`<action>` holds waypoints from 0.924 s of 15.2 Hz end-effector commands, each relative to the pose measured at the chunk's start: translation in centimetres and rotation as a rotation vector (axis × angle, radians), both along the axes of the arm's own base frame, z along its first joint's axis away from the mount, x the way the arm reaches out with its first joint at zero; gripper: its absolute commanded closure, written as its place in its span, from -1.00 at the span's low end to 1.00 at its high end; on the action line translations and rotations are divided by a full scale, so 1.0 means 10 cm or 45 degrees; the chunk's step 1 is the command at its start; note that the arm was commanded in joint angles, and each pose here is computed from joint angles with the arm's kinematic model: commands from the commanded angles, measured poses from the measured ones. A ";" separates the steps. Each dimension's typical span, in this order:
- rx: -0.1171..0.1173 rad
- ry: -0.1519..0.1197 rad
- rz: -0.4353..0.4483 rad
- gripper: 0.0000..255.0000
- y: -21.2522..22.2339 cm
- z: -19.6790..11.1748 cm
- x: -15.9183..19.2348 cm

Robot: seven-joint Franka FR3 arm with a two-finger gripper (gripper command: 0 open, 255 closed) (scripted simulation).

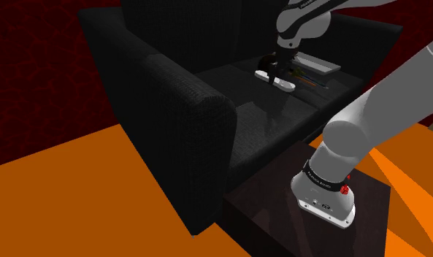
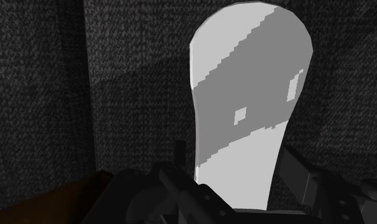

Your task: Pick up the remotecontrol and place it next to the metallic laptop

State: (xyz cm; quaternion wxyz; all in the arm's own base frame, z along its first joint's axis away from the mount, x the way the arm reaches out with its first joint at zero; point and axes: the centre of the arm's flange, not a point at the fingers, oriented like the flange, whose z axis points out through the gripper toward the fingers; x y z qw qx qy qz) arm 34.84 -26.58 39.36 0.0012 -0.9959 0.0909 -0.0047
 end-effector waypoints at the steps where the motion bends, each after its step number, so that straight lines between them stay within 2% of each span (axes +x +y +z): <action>1: 0.000 0.000 0.000 1.00 0.00 0.10 -0.01; 8: 0.000 0.000 0.000 1.00 0.00 0.46 -0.01; 14: 0.000 0.000 0.000 1.00 -0.70 0.46 -0.38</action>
